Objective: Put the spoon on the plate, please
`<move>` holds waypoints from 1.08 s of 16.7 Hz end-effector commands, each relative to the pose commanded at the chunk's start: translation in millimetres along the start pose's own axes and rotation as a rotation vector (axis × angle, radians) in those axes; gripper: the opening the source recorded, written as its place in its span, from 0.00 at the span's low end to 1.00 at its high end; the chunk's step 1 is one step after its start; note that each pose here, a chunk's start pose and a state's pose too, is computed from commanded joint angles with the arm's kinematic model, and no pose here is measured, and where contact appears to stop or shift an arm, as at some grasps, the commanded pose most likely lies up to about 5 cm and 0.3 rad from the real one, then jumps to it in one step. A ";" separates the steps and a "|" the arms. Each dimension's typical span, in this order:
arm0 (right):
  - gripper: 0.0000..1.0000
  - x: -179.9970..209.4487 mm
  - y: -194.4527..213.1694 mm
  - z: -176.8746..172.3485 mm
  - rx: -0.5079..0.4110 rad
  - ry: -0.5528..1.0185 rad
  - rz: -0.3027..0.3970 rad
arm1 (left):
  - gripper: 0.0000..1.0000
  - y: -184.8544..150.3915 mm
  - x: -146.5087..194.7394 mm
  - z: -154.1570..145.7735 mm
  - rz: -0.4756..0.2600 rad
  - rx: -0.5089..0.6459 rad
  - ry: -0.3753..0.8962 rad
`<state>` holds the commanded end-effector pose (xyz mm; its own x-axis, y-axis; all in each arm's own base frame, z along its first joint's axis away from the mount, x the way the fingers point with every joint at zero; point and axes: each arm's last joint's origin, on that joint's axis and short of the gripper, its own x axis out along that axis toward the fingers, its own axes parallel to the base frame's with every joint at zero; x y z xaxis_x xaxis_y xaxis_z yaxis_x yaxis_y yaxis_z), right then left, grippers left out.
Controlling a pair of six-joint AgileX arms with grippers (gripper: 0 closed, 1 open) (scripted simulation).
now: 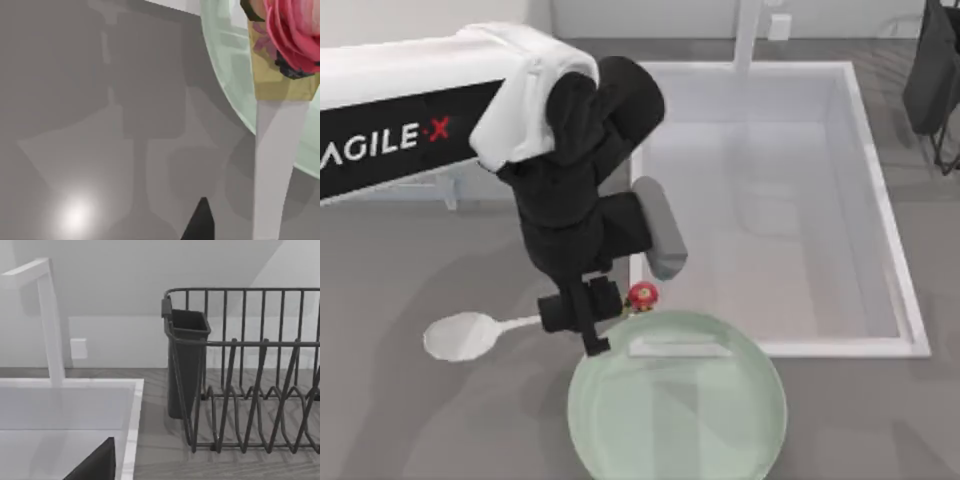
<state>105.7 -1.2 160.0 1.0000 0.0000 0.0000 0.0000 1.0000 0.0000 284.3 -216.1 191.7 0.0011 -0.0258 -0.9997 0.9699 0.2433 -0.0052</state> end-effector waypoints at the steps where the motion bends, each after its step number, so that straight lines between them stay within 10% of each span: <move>1: 1.00 0.0 0.0 0.0 0.000 0.000 0.000 | 0.00 -16.2 2.3 17.8 0.000 0.057 -0.002; 6: 1.00 0.0 0.0 0.0 0.000 0.000 0.000 | 0.00 -74.7 11.1 66.3 -0.004 0.232 -0.004; 18: 1.00 0.0 0.0 0.0 0.000 0.000 0.000 | 0.00 -75.3 8.7 78.2 0.051 0.233 -0.053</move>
<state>105.7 -1.2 160.0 1.0000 0.0000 0.0000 0.0000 1.0000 0.0000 230.3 -310.4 185.4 0.0578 -0.0711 -0.9958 0.9983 0.0156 0.0569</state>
